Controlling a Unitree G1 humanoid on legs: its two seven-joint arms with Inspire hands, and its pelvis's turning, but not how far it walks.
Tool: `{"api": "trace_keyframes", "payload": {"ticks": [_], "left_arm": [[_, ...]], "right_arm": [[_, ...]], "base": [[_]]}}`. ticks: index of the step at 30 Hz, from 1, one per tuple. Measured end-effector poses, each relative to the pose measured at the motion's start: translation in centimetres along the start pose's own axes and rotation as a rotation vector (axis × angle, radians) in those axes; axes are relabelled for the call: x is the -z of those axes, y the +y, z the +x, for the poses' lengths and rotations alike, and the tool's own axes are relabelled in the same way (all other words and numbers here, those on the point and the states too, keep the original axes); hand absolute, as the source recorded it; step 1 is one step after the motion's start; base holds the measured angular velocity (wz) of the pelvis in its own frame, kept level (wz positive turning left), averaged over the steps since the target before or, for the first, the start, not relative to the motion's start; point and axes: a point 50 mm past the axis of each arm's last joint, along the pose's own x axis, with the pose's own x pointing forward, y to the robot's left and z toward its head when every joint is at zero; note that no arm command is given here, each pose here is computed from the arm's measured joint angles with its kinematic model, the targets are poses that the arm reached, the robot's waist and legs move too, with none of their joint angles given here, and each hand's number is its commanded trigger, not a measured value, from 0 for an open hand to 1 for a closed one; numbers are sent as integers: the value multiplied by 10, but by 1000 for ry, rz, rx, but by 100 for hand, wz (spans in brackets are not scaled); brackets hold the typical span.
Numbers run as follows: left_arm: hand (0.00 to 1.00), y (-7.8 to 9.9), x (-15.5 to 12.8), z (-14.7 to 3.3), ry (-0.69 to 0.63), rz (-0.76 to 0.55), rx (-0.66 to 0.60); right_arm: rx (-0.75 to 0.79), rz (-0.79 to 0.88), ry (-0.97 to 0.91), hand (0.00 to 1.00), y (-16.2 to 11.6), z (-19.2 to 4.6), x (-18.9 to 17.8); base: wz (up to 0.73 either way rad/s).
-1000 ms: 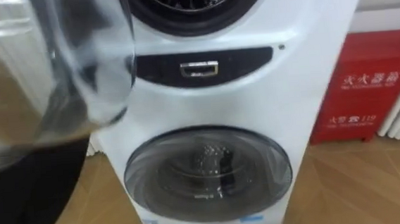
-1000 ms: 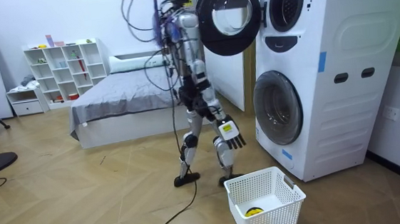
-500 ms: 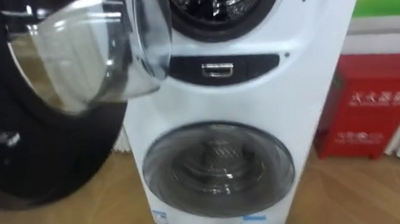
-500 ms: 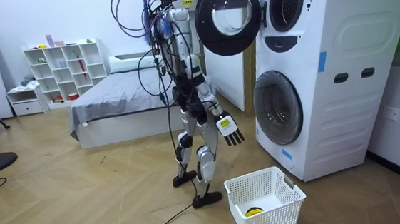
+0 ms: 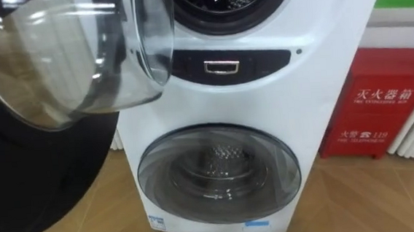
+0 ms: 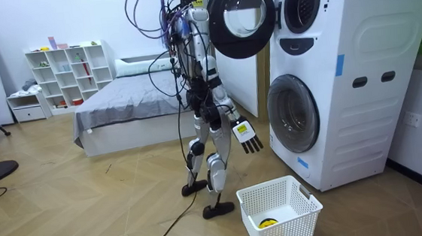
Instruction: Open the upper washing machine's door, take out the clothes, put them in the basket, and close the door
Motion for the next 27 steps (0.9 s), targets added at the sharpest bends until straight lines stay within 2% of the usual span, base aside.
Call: {"api": "trace_keyframes", "payload": {"ticks": [3,6,7,9,13,15,18,19,21,22,24,27], "left_arm": [[0,14,-32,4,-115,-104,-55],[0,33,-96,0,-362,-170,-116],[0,35,-106,-1,-403,-174,-123],[0,39,-143,-14,-560,-235,-146],[0,45,-185,-38,-758,-336,-179],[0,52,-207,-56,-877,-374,-213],[0,58,-233,-82,-1037,-356,-264],[0,57,-239,-88,-1073,-349,-270],[0,53,-260,-118,-1232,-340,-285],[0,52,-265,-126,-1272,-348,-281],[0,46,-280,-156,-1411,-390,-242],[0,37,-292,-180,-1520,-418,-185]], "right_arm": [[33,54,-17,0,-8,-1,-1],[56,57,-44,0,-15,-2,-3],[60,55,-44,0,-16,-3,-2],[81,39,-38,0,-21,-4,1],[81,18,-35,0,-22,-6,4],[90,18,-23,0,-25,-8,10],[93,10,-25,0,-26,-10,13],[94,8,-20,0,-27,-11,15],[89,-3,-13,0,-25,-11,17],[88,-6,-11,0,-25,-11,17],[83,-13,-3,0,-24,-9,15],[70,-25,-3,0,-21,-9,14]], "base": [[4],[0],[0],[0],[-6],[-5],[0],[8],[2],[0],[0],[4]]}}
